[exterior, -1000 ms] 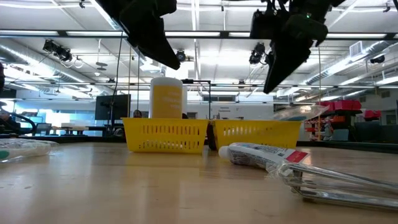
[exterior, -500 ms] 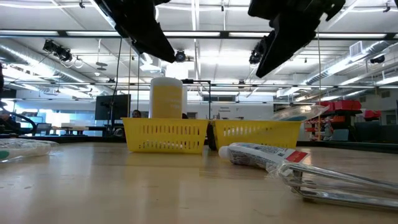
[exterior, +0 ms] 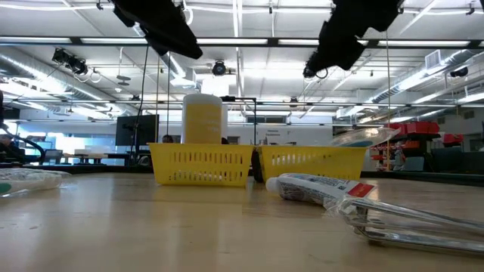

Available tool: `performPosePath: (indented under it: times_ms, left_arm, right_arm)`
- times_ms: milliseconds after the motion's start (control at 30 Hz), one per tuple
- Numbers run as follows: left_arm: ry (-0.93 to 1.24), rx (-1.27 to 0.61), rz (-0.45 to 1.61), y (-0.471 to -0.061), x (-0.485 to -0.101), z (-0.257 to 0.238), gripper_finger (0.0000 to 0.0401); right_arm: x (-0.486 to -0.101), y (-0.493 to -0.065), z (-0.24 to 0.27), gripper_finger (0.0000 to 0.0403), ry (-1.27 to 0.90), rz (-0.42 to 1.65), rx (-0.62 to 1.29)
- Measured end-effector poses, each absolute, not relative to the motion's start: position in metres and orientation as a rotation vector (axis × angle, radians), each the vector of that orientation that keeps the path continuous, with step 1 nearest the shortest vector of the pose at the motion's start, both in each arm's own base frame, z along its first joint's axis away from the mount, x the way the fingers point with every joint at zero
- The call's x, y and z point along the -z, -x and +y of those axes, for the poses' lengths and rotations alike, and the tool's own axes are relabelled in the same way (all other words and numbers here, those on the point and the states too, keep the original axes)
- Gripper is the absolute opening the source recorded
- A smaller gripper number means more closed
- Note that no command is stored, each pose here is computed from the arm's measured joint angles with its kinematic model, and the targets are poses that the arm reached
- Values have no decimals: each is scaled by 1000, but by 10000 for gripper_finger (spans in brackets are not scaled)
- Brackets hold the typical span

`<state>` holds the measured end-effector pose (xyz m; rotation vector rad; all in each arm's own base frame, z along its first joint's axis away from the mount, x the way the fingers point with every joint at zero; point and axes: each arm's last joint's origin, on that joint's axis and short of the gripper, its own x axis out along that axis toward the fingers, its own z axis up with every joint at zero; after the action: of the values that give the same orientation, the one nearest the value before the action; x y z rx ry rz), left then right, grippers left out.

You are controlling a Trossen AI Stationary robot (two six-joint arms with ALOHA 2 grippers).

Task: Pick & Place Travel size toiletries
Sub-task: Put the white toothpaste into the black bin

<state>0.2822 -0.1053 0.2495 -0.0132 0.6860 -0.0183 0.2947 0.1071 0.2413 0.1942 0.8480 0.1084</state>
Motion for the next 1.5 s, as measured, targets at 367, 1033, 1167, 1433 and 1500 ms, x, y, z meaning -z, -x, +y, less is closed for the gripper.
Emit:
performPosePath:
  times_ms: [367, 1033, 1167, 1433, 1500]
  left_arm:
    - [27, 56, 656, -278, -252, -120, 144]
    - [55, 83, 640, -275, -253, -130, 144]
    - [54, 88, 641, -274, -253, -132, 144]
    - [49, 91, 641, -274, -253, -132, 144]
    - [48, 91, 641, -274, -253, -132, 144]
  right_arm:
    - [-183, -307, 164, 210, -171, 866, -20]
    - [-110, -314, 186, 201, -145, 853, 229]
    - [-107, -313, 185, 190, -120, 864, 244]
    - [-107, -313, 183, 128, -109, 903, 217]
    - [-108, -313, 183, 118, -104, 904, 206]
